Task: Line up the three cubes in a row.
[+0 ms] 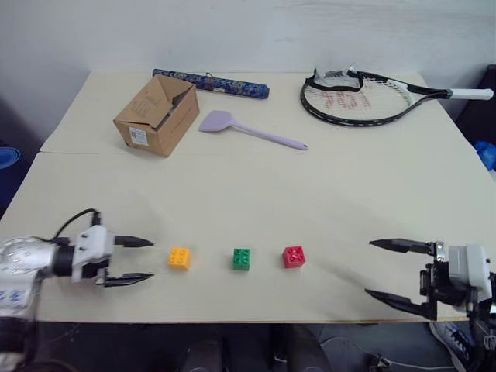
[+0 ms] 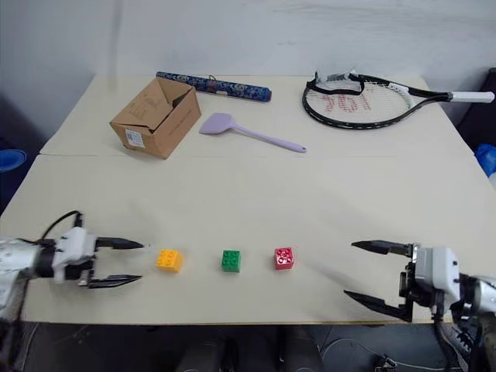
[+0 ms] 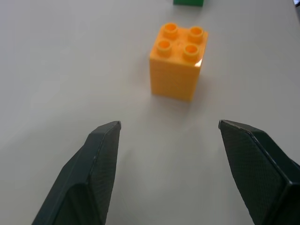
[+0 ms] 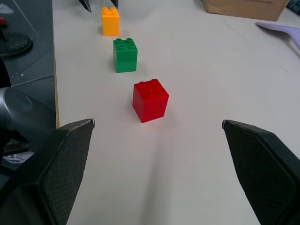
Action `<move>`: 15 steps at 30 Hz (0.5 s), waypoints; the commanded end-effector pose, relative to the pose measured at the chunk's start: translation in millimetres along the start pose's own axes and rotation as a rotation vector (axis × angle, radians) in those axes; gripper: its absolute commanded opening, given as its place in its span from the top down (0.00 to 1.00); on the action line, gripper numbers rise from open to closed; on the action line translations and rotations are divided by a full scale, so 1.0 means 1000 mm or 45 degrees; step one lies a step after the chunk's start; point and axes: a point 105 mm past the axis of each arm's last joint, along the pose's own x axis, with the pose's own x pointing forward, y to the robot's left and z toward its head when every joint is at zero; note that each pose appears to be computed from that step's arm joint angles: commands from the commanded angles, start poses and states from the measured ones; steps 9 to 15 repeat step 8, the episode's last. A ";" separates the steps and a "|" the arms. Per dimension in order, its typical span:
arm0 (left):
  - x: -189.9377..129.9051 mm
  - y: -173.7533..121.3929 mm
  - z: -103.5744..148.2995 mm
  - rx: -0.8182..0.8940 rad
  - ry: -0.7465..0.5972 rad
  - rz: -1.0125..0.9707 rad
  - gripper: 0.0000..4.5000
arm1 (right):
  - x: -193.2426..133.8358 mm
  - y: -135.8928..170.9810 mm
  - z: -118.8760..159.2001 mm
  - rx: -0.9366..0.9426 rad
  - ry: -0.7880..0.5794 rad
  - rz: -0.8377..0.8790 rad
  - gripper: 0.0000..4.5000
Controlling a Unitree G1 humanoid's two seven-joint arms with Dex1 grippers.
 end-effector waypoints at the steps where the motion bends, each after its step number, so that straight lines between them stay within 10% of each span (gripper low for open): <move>1: -0.020 0.004 0.019 0.013 -0.039 0.136 0.22 | -0.009 -0.012 0.011 -0.066 0.010 -0.001 0.00; 15: -0.024 -0.013 0.025 -0.066 -0.062 0.195 0.22 | -0.005 -0.013 0.005 -0.065 0.041 0.068 0.00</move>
